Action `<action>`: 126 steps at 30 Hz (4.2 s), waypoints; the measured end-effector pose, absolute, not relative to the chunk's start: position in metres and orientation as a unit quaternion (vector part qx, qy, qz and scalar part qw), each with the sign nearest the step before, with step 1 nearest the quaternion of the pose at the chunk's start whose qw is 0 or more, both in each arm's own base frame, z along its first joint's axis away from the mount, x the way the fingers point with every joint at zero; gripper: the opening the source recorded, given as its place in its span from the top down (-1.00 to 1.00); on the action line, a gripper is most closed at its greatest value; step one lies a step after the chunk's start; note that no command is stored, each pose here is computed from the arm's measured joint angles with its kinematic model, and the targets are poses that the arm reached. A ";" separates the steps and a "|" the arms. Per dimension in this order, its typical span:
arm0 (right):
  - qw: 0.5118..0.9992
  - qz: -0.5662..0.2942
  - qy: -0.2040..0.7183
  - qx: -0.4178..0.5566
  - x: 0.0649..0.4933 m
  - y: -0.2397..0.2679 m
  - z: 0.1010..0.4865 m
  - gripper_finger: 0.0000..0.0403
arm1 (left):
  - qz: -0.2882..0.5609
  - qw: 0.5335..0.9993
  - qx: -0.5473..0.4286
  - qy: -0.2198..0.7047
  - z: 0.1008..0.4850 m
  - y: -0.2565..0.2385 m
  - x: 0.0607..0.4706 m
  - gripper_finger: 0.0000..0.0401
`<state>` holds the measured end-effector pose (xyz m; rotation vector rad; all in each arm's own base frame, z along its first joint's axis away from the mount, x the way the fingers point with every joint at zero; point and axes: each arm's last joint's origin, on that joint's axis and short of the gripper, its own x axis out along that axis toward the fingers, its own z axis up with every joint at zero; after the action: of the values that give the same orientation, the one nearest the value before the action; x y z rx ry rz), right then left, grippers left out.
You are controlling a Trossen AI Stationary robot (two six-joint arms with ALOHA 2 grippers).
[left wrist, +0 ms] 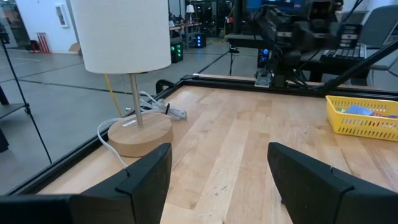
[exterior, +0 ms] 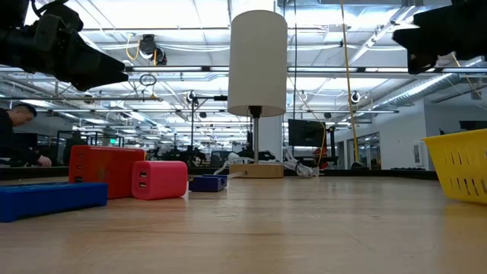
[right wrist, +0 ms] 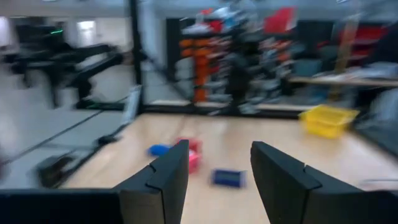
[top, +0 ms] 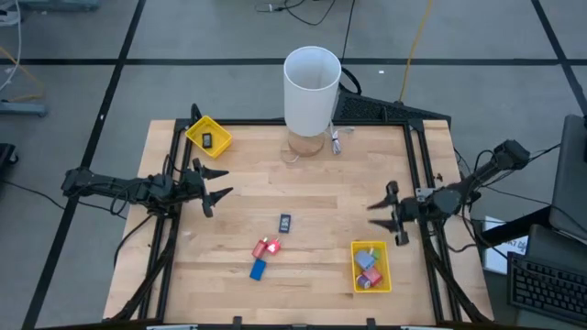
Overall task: Pick & Place Office items
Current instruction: Put the dark blue digital timer into the top yellow bin
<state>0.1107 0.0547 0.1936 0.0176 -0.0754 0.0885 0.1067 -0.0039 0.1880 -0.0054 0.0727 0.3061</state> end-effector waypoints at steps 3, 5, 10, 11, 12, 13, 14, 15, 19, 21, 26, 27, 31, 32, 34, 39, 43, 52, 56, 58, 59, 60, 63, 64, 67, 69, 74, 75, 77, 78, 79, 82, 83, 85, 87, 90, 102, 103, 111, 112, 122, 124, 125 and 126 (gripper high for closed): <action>0.999 0.005 -0.049 -0.012 0.106 0.046 0.196 0.19 | 0.152 0.988 -0.003 0.036 0.188 -0.004 0.107 -0.34; 0.998 -0.025 -0.054 -0.018 0.103 0.040 0.197 0.20 | 0.152 0.988 -0.003 0.036 0.188 -0.004 0.107 -0.34; 0.995 -0.074 -0.065 -0.019 0.096 0.029 0.199 0.20 | 0.152 0.988 -0.003 0.036 0.188 -0.004 0.107 -0.34; 0.995 -0.076 -0.068 -0.018 0.095 0.028 0.200 0.20 | 0.152 0.988 -0.003 0.036 0.188 -0.004 0.107 -0.34; 0.995 -0.074 -0.070 -0.018 0.094 0.027 0.200 0.20 | 0.152 0.988 -0.003 0.036 0.188 -0.004 0.107 -0.34; 0.995 -0.070 -0.071 -0.018 0.093 0.027 0.200 0.20 | 0.152 0.988 -0.003 0.036 0.188 -0.004 0.107 -0.34; 0.995 -0.070 -0.073 -0.018 0.092 0.026 0.200 0.20 | 0.152 0.988 -0.003 0.036 0.188 -0.004 0.107 -0.34; 0.994 -0.070 -0.076 -0.017 0.092 0.025 0.200 0.20 | 0.152 0.988 -0.003 0.036 0.188 -0.004 0.107 -0.34; 0.995 -0.057 -0.082 -0.020 0.092 0.024 0.201 0.20 | 0.152 0.988 -0.003 0.036 0.188 -0.004 0.107 -0.34; 0.995 -0.045 -0.085 -0.017 0.092 0.024 0.201 0.20 | 0.152 0.988 -0.003 0.036 0.188 -0.004 0.107 -0.34; 0.990 -0.028 -0.135 0.006 0.095 0.022 0.197 0.21 | 0.152 0.988 -0.003 0.035 0.188 -0.004 0.107 -0.34; 0.987 -0.028 -0.156 0.011 0.094 0.020 0.201 0.21 | 0.152 0.988 -0.003 0.035 0.188 -0.004 0.107 -0.34; 0.988 -0.056 -0.140 0.015 0.096 0.015 0.197 0.20 | 0.154 0.988 0.001 0.008 0.194 -0.004 0.107 -0.34; 0.988 -0.061 -0.141 0.014 0.097 0.013 0.197 0.20 | 0.154 0.988 -0.001 -0.002 0.196 -0.004 0.107 -0.34; 0.987 -0.062 -0.149 0.010 0.097 0.011 0.198 0.20 | 0.154 0.987 -0.015 -0.029 0.201 -0.004 0.107 -0.34; 0.989 -0.045 -0.144 -0.003 0.098 0.006 0.197 0.20 | 0.150 0.985 -0.037 -0.072 0.209 -0.004 0.106 -0.34; 0.993 -0.025 -0.111 0.011 0.100 0.001 0.190 0.20 | 0.144 0.987 -0.005 -0.068 0.210 -0.004 0.107 -0.34; 0.997 -0.008 -0.081 0.013 0.101 -0.004 0.185 0.20 | 0.180 0.980 -0.083 -0.029 0.199 -0.004 0.118 -0.34; 0.998 -0.009 -0.068 0.002 0.102 -0.004 0.182 0.20 | 0.100 0.984 -0.150 0.007 0.190 -0.010 0.129 -0.34; 0.998 -0.009 -0.057 0.002 0.102 -0.004 0.180 0.21 | 0.038 0.982 -0.184 0.020 0.188 -0.015 0.135 -0.34; 0.999 -0.009 -0.050 0.002 0.102 -0.004 0.179 0.20 | 0.015 0.981 -0.191 0.028 0.187 -0.018 0.138 -0.34; 0.999 -0.009 -0.043 0.002 0.103 -0.004 0.177 0.20 | 0.002 0.980 -0.194 0.036 0.185 -0.020 0.141 -0.34; 0.999 -0.009 -0.039 0.007 0.103 -0.004 0.176 0.20 | 0.003 0.980 -0.190 0.054 0.178 -0.026 0.150 -0.34; 0.999 -0.009 -0.039 0.007 0.103 -0.004 0.176 0.20 | 0.011 0.980 -0.191 0.058 0.175 -0.027 0.153 -0.34; 0.999 -0.009 -0.041 0.005 0.103 -0.004 0.177 0.21 | 0.015 0.976 -0.200 0.091 0.171 -0.036 0.167 -0.34; 0.999 -0.009 -0.042 -0.003 0.103 -0.004 0.177 0.21 | 0.009 0.974 -0.193 0.118 0.172 -0.044 0.179 -0.34; 0.996 -0.030 -0.055 -0.067 0.102 -0.005 0.180 0.20 | 0.004 0.966 -0.146 0.212 0.185 -0.066 0.216 -0.34; 0.995 -0.043 -0.058 -0.072 0.102 -0.005 0.181 0.20 | 0.007 0.960 -0.142 0.240 0.188 -0.071 0.222 -0.34; 0.993 -0.068 -0.063 -0.071 0.102 -0.007 0.182 0.21 | 0.022 0.944 -0.143 0.295 0.194 -0.080 0.234 -0.34; 0.992 -0.079 -0.065 -0.071 0.102 -0.007 0.182 0.21 | 0.036 0.935 -0.145 0.320 0.195 -0.084 0.239 -0.34; 0.991 -0.087 -0.068 -0.071 0.101 -0.008 0.183 0.21 | 0.051 0.926 -0.148 0.345 0.197 -0.089 0.244 -0.34; 0.986 -0.110 -0.074 -0.101 0.101 -0.009 0.185 0.20 | 0.097 0.904 -0.155 0.387 0.196 -0.099 0.255 -0.34; 0.984 -0.117 -0.075 -0.111 0.101 -0.009 0.186 0.20 | 0.110 0.904 -0.157 0.381 0.196 -0.102 0.260 -0.34; 0.981 -0.132 -0.074 -0.118 0.100 -0.010 0.186 0.20 | 0.146 0.908 -0.161 0.357 0.195 -0.104 0.272 -0.34; 0.979 -0.149 -0.072 -0.116 0.100 -0.011 0.186 0.21 | 0.185 0.909 -0.174 0.330 0.190 -0.104 0.286 -0.34; 0.978 -0.161 -0.074 -0.112 0.100 -0.012 0.187 0.20 | 0.216 0.897 -0.197 0.332 0.180 -0.097 0.304 -0.34; 0.981 -0.158 -0.076 -0.082 0.100 -0.012 0.186 0.20 | 0.294 0.779 -0.299 0.466 0.139 -0.071 0.361 -0.34; 0.981 -0.158 -0.075 -0.080 0.100 -0.012 0.186 0.20 | 0.303 0.771 -0.294 0.476 0.137 -0.071 0.363 -0.34; 0.982 -0.157 -0.069 -0.078 0.100 -0.012 0.185 0.21 | 0.341 0.733 -0.272 0.522 0.128 -0.071 0.365 -0.34; 0.982 -0.157 -0.069 -0.078 0.100 -0.012 0.185 0.20 | 0.344 0.729 -0.273 0.524 0.128 -0.071 0.364 -0.34; 0.983 -0.156 -0.067 -0.072 0.100 -0.012 0.184 0.20 | 0.335 0.722 -0.267 0.544 0.128 -0.078 0.360 -0.25; 0.983 -0.156 -0.065 -0.073 0.100 -0.012 0.184 0.20 | 0.334 0.722 -0.265 0.545 0.127 -0.079 0.359 -0.18; 0.983 -0.156 -0.064 -0.073 0.100 -0.012 0.184 0.20 | 0.333 0.722 -0.264 0.546 0.127 -0.080 0.359 -0.13; 0.983 -0.156 -0.064 -0.073 0.100 -0.012 0.184 0.20 | 0.334 0.722 -0.264 0.546 0.127 -0.080 0.358 -0.09</action>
<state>0.1005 -0.0117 0.1836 -0.1461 -0.1295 -0.3139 0.3582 -0.0801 0.1271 -0.5831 1.2064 0.7368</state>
